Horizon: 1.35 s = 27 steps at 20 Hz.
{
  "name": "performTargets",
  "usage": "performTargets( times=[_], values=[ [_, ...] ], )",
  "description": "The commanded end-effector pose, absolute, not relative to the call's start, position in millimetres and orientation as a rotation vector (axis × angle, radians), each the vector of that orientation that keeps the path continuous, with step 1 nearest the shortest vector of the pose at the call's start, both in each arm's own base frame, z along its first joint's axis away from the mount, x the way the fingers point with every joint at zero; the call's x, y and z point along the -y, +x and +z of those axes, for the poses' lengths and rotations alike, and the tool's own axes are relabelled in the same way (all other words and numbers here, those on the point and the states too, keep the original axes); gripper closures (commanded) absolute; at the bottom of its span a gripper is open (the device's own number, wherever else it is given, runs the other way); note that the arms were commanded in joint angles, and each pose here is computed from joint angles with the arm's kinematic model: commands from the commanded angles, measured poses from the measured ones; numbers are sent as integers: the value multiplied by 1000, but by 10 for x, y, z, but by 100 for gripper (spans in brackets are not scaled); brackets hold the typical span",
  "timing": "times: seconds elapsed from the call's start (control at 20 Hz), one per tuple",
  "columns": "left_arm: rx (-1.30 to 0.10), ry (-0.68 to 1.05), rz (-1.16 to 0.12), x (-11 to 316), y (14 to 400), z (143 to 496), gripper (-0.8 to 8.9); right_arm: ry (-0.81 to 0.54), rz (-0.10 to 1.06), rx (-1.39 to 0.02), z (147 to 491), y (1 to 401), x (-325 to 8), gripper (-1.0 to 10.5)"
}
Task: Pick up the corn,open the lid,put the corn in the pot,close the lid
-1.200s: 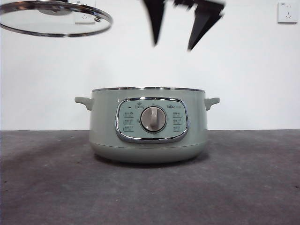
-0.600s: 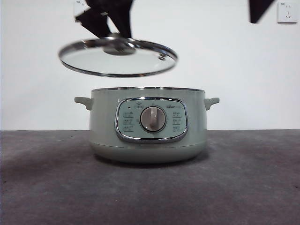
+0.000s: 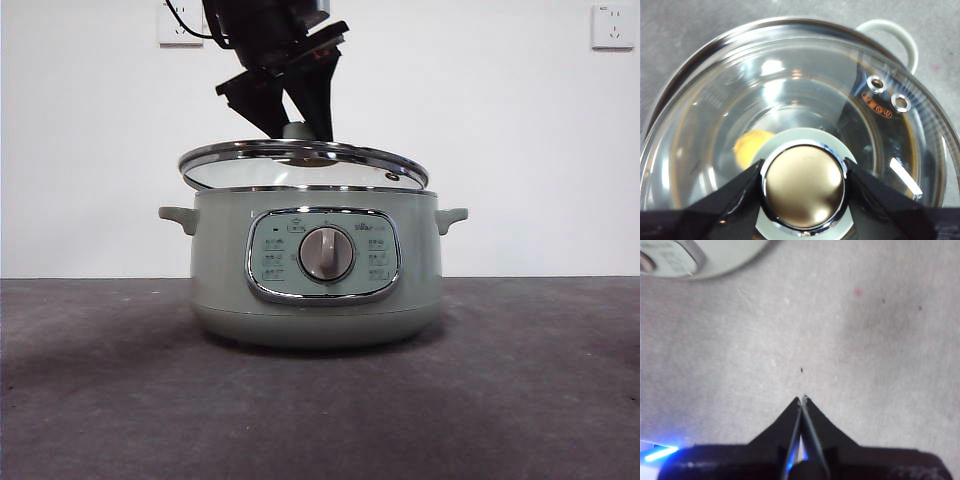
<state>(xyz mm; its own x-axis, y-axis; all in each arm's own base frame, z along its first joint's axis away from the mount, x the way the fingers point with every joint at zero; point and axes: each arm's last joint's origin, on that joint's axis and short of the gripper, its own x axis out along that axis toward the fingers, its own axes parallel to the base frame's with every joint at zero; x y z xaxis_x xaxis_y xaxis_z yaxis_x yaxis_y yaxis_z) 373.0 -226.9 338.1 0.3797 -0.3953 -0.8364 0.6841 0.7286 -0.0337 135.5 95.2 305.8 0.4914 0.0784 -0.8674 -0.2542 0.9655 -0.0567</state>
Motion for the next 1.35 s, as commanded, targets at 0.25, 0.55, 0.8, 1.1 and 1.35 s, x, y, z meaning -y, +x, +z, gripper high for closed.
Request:
performTargets(
  times=[0.25, 0.55, 0.8, 1.1, 1.35],
  values=[
    [-960, 332, -708, 2344, 3838, 3232, 826, -151, 209, -1042, 2993, 1341, -952, 963],
    [-974, 417, -641, 2367, 3899, 3099, 826, -146, 218, -1042, 2995, 1342, -955, 963],
    [-992, 427, -637, 2390, 3927, 3018, 826, -136, 225, -1027, 3003, 1354, -966, 963],
    [-990, 375, -616, 2369, 3913, 3078, 241, -135, 226, -1023, 3005, 1356, -967, 963],
    [-905, 356, -619, 2280, 3767, 3422, 215, -142, 229, -1023, 3004, 1357, -967, 963]
  ],
)
